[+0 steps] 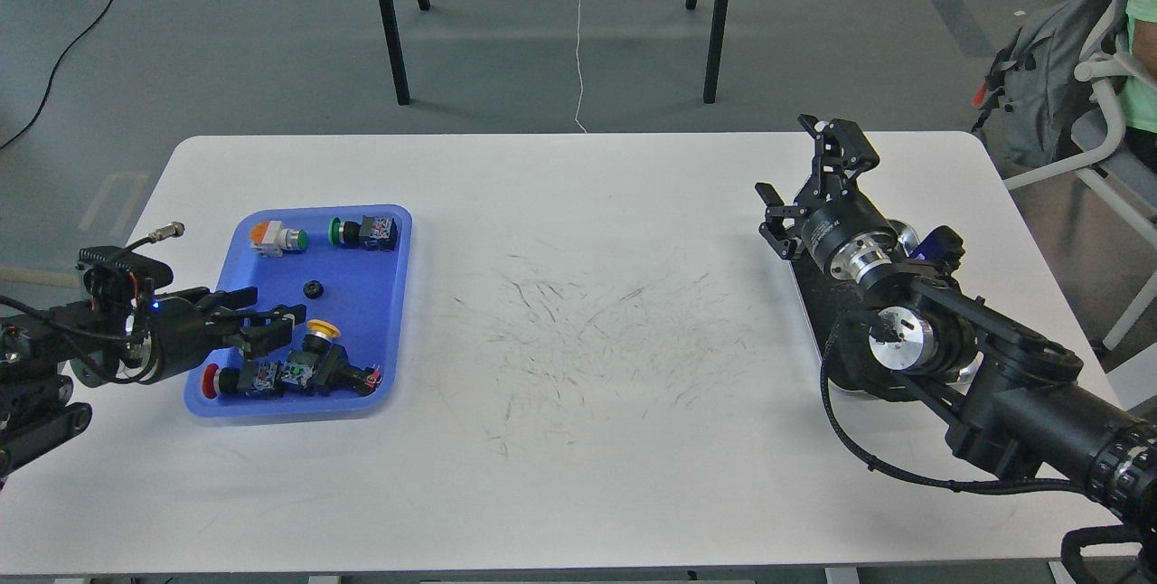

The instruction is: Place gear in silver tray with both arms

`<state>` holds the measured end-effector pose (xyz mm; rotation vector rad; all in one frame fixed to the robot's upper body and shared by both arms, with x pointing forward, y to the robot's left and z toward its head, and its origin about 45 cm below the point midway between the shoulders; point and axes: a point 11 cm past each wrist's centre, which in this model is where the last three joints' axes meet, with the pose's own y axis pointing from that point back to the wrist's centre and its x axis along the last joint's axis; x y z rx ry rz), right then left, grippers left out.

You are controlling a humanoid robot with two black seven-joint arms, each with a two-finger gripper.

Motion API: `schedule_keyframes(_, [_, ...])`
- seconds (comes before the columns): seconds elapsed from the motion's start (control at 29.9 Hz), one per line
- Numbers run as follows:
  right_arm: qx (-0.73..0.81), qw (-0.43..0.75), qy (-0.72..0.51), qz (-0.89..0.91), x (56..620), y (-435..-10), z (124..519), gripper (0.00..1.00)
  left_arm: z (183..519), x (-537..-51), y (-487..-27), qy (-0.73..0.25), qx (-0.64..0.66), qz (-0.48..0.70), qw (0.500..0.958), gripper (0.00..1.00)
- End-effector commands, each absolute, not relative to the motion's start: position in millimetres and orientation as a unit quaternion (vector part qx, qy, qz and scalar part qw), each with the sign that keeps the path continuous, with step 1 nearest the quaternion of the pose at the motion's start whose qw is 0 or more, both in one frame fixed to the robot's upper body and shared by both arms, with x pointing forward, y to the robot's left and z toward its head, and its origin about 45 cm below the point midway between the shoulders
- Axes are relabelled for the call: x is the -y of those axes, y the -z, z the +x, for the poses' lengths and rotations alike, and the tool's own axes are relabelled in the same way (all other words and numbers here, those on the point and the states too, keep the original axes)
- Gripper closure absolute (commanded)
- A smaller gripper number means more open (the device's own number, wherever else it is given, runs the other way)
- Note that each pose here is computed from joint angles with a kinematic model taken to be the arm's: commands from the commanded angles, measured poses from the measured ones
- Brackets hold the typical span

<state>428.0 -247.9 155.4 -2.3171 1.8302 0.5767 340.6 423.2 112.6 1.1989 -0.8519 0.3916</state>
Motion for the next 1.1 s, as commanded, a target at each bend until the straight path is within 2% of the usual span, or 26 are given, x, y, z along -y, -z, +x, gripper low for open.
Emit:
schedule_keyframes(0.0, [-0.608,0.065,-0.191,-0.768,249,-154,427,0.00,343,-420,-110,-0.177,0.388,0.542,0.724,0.24])
schedule_keyframes(0.13, [-0.607,0.066,-0.192,-0.769,248,-155,427,0.00,349,-414,-103,-0.179,0.395,0.544,0.718,0.28])
schedule_keyframes(0.57, [-0.606,0.065,-0.192,-0.769,248,-155,427,0.00,352,-414,-105,-0.185,0.397,0.543,0.717,0.29])
schedule_keyframes(1.07, [-0.607,0.064,-0.191,-0.769,249,-154,427,0.00,340,-420,-109,-0.173,0.395,0.542,0.722,0.29])
